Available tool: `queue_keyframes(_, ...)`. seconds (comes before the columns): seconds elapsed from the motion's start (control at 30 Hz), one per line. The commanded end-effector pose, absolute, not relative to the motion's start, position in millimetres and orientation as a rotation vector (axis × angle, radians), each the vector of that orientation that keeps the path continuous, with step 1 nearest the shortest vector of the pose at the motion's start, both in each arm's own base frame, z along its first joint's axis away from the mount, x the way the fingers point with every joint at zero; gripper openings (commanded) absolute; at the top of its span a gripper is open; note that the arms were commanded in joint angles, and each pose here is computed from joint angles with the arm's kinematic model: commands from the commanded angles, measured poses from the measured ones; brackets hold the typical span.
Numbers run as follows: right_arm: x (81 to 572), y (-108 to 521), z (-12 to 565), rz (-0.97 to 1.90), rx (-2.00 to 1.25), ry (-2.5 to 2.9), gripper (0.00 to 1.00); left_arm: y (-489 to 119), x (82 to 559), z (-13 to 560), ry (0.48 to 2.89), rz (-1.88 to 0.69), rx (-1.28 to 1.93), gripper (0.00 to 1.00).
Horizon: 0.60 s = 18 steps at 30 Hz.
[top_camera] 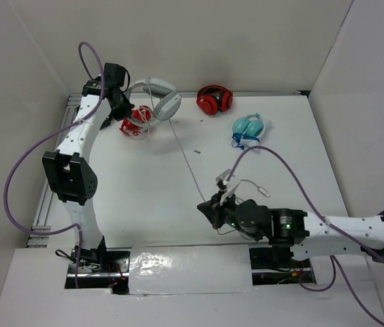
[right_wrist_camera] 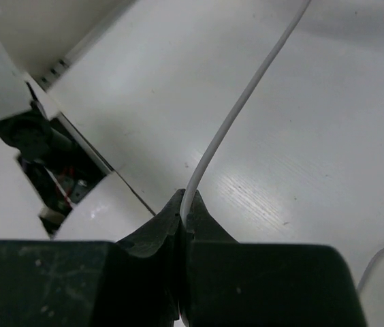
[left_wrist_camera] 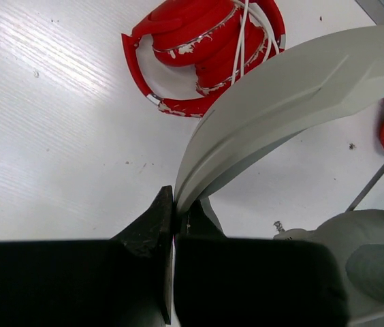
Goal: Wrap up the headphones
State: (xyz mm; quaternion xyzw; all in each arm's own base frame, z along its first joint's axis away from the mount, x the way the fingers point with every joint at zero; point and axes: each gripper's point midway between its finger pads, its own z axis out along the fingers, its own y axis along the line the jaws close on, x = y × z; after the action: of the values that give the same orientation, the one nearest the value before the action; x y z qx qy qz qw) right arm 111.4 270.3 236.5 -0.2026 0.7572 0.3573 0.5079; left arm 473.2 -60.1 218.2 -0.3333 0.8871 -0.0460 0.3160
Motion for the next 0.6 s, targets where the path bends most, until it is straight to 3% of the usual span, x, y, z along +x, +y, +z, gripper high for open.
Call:
queue_keyframes(0.0, 105, 291, 254, 0.857, -0.605, 1.796, 0.0, -48, 499, 258, 2.121, -0.171, -0.919, 0.0)
queue_keyframes(0.27, 123, 330, 297, 0.834, -0.896, 1.686, 0.0, -102, 476, 248, 2.191, -0.216, -0.708, 0.0)
queue_keyframes(0.57, 219, 316, 378, 0.557, -0.998, 1.596, 0.0, -167, 457, 223, 2.22, -0.16, -0.183, 0.0)
